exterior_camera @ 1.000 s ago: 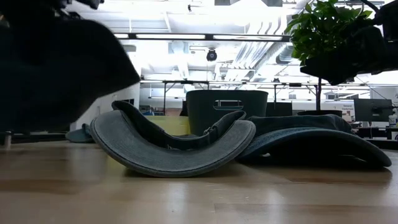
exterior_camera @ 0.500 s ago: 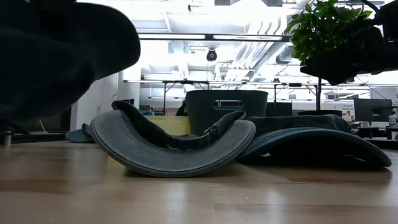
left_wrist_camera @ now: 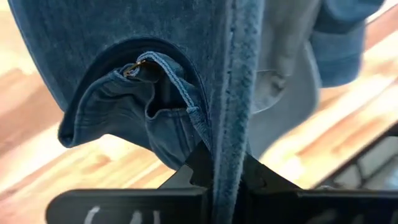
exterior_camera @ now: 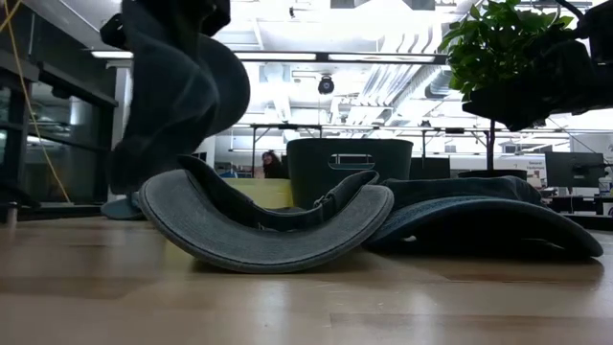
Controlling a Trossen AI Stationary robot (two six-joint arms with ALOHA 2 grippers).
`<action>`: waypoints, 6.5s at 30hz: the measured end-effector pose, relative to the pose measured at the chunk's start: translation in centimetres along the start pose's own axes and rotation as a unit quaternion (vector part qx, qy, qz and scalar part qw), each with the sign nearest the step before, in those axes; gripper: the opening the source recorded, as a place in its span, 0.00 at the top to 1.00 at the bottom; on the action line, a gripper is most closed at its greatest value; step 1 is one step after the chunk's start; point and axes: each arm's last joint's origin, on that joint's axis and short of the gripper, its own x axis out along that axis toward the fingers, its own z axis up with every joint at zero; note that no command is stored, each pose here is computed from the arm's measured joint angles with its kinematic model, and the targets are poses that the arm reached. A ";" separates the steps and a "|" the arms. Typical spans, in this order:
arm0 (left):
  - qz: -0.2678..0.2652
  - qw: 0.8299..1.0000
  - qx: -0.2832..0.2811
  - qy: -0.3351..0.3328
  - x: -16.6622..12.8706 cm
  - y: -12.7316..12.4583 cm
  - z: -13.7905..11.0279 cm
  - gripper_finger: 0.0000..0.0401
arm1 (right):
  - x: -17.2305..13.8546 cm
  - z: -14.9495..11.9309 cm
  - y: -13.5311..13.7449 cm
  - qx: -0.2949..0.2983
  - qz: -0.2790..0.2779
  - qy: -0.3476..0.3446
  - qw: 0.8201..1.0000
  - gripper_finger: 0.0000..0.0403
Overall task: Pick & Place hat
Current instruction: Put the bottom left blue cap into the yellow bin
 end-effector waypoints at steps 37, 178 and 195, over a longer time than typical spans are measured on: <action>-0.104 0.982 0.096 -0.125 -6.0 -0.7 7.3 0.98 | 0.0 0.3 -0.2 0.243 -0.026 -0.026 0.969 0.42; 0.308 0.561 0.751 -0.163 -6.1 -0.8 5.7 0.83 | 22.3 15.3 10.0 -0.593 -0.083 0.253 0.760 0.99; 0.270 0.643 0.691 -0.191 -6.0 -1.0 5.4 0.40 | 22.7 15.4 8.4 -0.577 -0.105 0.265 0.766 0.99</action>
